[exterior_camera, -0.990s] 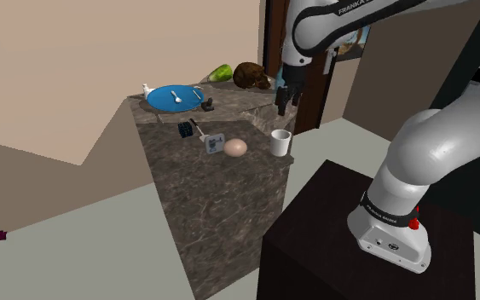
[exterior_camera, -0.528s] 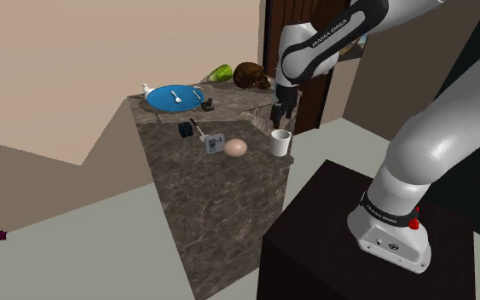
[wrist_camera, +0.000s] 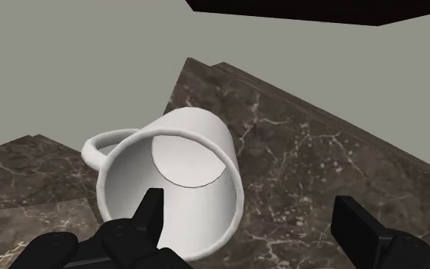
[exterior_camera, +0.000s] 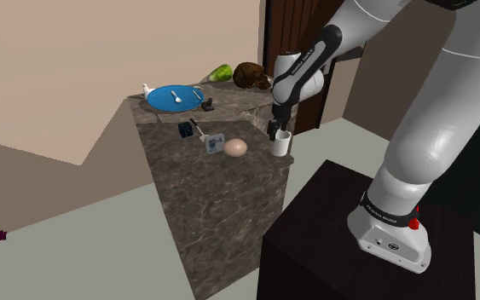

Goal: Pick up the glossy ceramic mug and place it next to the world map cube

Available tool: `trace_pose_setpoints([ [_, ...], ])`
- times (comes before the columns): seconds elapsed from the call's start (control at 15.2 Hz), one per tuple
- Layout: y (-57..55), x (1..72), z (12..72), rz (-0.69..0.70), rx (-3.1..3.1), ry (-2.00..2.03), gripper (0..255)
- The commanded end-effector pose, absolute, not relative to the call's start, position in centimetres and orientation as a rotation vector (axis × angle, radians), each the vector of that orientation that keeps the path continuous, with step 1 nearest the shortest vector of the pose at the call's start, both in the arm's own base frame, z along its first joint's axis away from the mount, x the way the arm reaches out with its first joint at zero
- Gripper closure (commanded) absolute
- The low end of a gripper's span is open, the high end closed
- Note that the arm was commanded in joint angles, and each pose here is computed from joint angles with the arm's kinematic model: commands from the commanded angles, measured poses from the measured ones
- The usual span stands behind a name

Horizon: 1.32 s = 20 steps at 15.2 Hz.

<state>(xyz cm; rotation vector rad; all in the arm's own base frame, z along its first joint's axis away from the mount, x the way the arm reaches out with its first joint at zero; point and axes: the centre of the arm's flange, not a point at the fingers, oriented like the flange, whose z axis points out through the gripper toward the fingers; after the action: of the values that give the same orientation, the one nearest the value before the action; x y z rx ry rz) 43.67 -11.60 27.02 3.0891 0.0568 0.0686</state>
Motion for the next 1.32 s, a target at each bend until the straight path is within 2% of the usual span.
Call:
trace_pose_setpoints([
  [0.0,-12.0,44.0,25.6,0.071,3.087,0.06,0],
  [0.46,-12.2,44.2,22.1,0.071,3.087,0.06,0],
  [0.92,-12.2,44.2,22.1,0.071,3.087,0.06,0],
  [0.99,-12.2,44.2,22.1,0.071,3.087,0.06,255],
  [1.25,-12.2,44.2,22.1,0.071,3.087,0.06,255],
])
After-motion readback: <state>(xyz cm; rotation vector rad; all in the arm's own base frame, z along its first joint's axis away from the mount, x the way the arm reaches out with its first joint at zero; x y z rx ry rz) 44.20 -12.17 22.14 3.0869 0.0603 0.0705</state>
